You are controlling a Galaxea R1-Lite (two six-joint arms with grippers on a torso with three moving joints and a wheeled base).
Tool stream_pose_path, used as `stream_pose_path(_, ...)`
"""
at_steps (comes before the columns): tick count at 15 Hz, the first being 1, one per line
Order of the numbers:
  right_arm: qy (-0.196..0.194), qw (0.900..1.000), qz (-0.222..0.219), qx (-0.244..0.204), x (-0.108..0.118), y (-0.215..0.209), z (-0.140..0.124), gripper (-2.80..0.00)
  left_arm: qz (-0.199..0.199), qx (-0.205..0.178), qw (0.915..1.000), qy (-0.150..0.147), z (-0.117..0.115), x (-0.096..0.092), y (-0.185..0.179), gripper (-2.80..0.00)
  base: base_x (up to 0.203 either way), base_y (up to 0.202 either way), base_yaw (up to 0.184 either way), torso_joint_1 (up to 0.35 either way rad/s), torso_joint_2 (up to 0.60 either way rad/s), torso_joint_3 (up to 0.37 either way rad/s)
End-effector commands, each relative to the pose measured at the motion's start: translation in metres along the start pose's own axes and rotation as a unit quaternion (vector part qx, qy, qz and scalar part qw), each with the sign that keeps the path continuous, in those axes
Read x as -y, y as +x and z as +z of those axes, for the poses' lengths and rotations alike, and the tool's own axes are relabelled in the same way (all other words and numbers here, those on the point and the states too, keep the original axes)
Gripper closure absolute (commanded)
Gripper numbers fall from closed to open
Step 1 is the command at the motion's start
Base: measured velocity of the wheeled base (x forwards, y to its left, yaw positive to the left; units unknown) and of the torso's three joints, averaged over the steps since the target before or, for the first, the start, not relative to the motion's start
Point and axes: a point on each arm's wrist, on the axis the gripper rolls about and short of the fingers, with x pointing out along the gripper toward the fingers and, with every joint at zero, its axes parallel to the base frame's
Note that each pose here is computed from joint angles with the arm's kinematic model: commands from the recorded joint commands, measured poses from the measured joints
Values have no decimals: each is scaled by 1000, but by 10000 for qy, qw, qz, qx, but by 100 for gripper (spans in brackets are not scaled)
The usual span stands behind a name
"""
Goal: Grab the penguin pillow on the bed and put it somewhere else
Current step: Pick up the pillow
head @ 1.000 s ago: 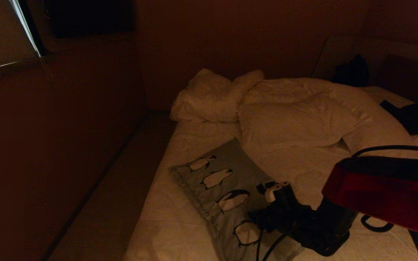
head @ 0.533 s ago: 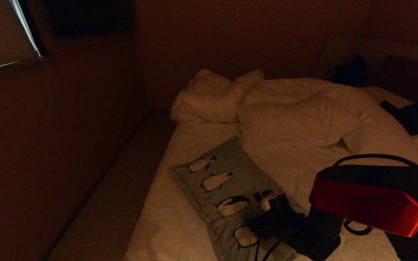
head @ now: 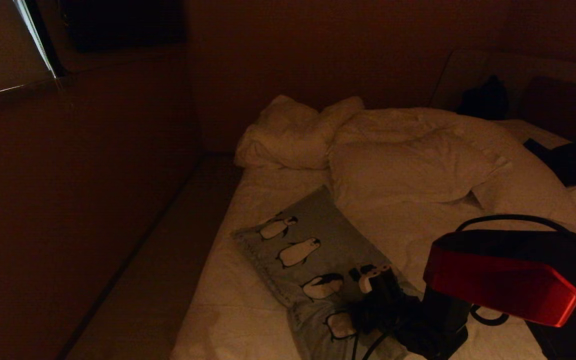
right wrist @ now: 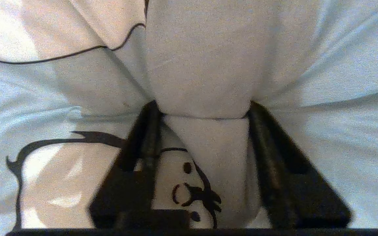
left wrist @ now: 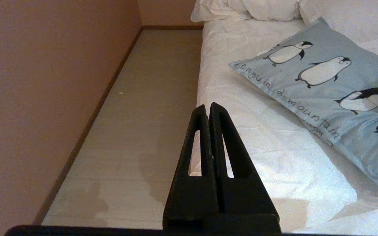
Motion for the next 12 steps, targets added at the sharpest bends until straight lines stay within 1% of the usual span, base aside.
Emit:
stream_pose_path(1,9,10000,0,26,0,1,0,0,6,0,10000,-1,0,0,0,0,0,0,0,0,0,0)
stream_pose_path(8,47,9999,10,95,-1,0,5,0,6,6,10000,-1,0,0,0,0,0,0,0,0,0,0)
stream_pose_path(12,235,9984,47,506,3,-21,32,0,1,3,10000,-1,0,0,0,0,0,0,0,0,0,0)
